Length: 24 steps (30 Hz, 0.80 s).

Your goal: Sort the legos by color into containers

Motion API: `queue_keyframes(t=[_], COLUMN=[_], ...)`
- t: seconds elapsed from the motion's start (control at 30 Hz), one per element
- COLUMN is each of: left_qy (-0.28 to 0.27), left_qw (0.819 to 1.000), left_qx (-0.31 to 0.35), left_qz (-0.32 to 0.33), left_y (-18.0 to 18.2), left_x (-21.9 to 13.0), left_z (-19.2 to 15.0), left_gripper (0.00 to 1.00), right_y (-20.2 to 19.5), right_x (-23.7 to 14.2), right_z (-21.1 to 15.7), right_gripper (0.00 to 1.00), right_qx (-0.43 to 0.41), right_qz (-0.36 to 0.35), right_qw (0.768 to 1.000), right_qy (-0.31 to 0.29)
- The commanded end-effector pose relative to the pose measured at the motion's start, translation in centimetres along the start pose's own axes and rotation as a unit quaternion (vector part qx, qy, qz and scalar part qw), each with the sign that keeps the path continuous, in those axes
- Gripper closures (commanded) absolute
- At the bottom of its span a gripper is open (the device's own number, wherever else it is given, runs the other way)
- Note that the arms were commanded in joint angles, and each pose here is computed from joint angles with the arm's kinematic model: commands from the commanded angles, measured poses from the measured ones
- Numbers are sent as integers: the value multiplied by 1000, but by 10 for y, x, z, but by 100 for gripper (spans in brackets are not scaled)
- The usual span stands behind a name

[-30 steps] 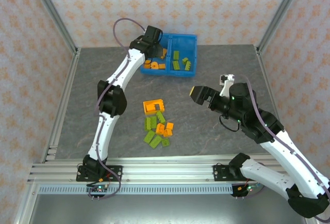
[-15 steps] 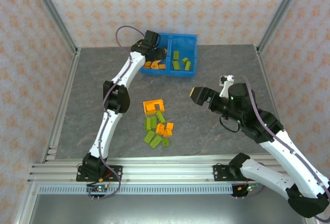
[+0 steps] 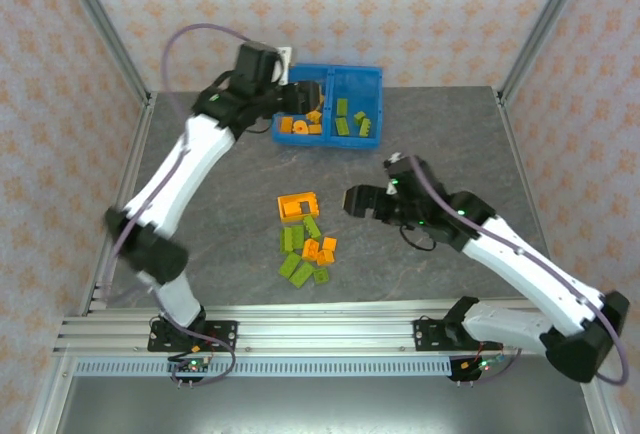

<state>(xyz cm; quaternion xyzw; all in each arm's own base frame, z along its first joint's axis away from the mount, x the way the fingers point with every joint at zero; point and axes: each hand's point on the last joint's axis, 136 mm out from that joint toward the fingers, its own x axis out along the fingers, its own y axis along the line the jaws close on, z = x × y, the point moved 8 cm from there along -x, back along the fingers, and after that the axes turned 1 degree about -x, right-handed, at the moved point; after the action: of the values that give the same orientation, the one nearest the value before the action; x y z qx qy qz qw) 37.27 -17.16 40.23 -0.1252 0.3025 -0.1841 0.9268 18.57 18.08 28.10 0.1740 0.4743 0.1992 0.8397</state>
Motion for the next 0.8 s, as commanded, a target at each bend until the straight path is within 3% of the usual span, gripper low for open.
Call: queue_keyframes(t=[0.0,0.2,0.3,0.37,0.57,0.77], left_qy=[16,78,98,101,82,71], left_qw=[999,994,990,988,992,992], left_qx=[44,66,73,74,64,67], left_qz=[15,37,69,86,72,76], left_y=[14,37,49,55,55,55], left_x=[-30,-80,-97,-104,-105,-107], left_z=[-34,-109,-131,-139,-145,-141], left_gripper=[30,23,15,11,1,0], right_y=[4,15,16,13,7,-1], right_x=[20,73,93,107,135,156], right_z=[-21,-51,-63,-69,-79,-92], right_gripper=[4,7,16,21,23,35], right_qx=[-64,-87,-85,-77,-61,-37], right_qz=[-26,-33,-44,-53,-55,-46], right_qw=[996,986,983,982,982,982], right_qy=[63,135,154,165,171,181])
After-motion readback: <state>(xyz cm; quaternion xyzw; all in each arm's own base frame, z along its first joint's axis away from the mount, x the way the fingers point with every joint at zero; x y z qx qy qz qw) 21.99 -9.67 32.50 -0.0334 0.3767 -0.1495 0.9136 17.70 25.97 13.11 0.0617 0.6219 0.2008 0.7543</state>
